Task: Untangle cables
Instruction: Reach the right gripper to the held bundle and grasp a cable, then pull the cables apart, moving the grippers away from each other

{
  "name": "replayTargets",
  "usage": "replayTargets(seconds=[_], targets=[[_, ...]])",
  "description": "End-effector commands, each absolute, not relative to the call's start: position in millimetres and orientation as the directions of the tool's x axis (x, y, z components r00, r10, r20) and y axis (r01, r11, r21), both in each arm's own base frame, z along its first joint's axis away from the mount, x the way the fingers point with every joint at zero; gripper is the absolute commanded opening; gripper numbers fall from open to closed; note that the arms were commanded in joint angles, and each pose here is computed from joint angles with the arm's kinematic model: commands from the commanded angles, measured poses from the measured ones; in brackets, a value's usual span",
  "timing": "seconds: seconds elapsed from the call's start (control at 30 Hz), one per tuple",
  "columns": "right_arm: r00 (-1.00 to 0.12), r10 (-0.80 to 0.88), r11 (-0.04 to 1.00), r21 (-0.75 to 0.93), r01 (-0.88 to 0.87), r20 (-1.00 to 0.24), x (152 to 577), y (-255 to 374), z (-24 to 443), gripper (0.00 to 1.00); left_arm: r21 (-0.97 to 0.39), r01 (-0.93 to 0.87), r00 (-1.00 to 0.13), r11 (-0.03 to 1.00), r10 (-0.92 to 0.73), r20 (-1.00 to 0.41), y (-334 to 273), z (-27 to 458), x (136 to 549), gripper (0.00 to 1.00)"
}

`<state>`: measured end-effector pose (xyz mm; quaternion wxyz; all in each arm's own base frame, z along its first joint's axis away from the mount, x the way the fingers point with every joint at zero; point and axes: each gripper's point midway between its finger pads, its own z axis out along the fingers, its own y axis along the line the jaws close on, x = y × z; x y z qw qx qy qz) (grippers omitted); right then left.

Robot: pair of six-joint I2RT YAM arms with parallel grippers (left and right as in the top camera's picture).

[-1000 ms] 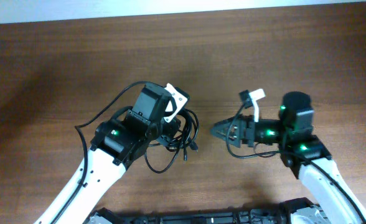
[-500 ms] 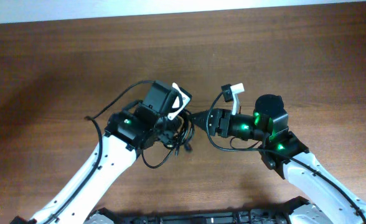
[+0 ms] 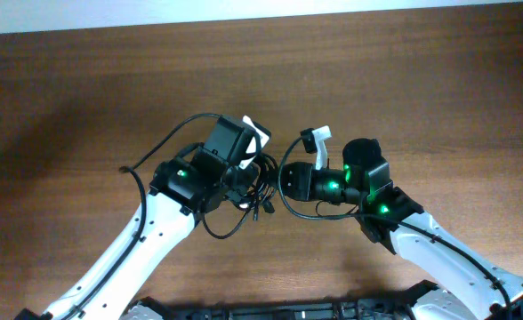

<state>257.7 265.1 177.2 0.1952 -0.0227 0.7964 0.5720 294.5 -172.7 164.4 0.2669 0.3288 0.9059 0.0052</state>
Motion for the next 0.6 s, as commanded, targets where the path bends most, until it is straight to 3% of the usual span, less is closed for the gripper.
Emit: replayTargets(seconds=[0.0,0.2,0.33,0.47,0.57], targets=[[-0.914,0.192,0.352,0.895,-0.275,-0.357,262.5,265.9,179.4,0.04,0.139,0.556,-0.656,0.819,0.536,-0.532,-180.1,176.3,298.5,0.0],[-0.829,0.078,0.369,0.789,-0.492,-0.554,261.0,257.9,178.0,0.04,0.127,0.499,-0.547,0.858,0.424,-0.722,-178.9,263.6,303.5,0.03],[-0.789,0.046,0.368,0.745,-0.557,-0.613,260.0,258.3,178.4,0.04,0.124,0.487,-0.498,0.865,0.391,-0.774,-171.0,289.3,293.7,0.37],[-0.785,0.036,0.358,0.741,-0.568,-0.619,257.9,259.0,179.1,0.04,0.124,0.487,-0.498,0.864,0.392,-0.773,-170.8,289.3,293.2,0.48],[-0.732,-0.042,0.278,0.696,-0.662,-0.68,242.8,263.6,184.2,0.04,0.16,0.513,-0.496,0.843,0.443,-0.747,-168.3,283.1,289.6,0.62]])
